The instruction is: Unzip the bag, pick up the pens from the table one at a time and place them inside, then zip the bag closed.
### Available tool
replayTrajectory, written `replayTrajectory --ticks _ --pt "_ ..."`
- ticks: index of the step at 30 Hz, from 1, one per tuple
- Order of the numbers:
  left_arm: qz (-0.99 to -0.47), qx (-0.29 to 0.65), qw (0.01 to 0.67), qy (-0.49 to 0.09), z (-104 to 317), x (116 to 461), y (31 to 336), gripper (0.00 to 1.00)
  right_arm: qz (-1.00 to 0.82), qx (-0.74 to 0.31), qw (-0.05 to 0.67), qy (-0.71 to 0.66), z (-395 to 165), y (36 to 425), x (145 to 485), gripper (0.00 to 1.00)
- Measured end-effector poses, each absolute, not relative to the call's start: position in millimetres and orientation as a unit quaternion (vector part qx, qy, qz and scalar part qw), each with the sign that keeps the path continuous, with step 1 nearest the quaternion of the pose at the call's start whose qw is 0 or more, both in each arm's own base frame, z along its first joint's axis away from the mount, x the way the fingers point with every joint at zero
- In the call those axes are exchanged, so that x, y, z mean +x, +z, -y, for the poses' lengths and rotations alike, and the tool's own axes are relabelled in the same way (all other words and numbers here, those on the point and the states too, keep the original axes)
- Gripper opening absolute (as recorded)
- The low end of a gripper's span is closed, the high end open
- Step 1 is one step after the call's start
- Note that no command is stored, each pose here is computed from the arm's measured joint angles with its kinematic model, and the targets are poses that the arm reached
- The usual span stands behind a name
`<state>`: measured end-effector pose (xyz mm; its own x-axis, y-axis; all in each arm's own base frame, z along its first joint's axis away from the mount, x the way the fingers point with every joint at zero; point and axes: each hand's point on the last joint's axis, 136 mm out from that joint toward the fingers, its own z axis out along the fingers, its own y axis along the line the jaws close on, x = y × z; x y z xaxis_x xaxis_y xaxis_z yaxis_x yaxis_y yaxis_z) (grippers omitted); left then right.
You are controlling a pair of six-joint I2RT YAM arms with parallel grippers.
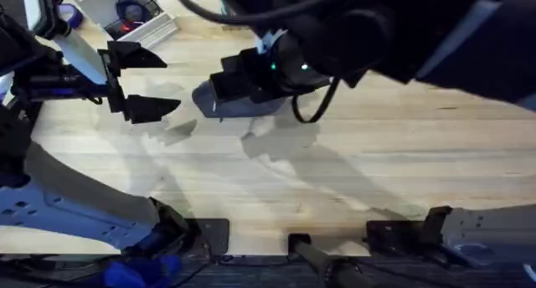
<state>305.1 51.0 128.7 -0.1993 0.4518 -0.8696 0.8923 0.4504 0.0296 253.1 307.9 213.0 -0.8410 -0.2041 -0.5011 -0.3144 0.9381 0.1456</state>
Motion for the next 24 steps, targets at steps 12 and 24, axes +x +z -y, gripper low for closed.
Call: replayTrajectory --ticks 12,24 --pt "-0.732 0.459 0.435 -0.253 -51 305 129 0.993 -0.96 -0.132 0.218 0.113 -339 178 247 0.995" --pt "-0.732 0.459 0.435 -0.253 -51 305 129 0.993 -0.961 -0.139 0.207 0.121 -379 166 247 0.995"
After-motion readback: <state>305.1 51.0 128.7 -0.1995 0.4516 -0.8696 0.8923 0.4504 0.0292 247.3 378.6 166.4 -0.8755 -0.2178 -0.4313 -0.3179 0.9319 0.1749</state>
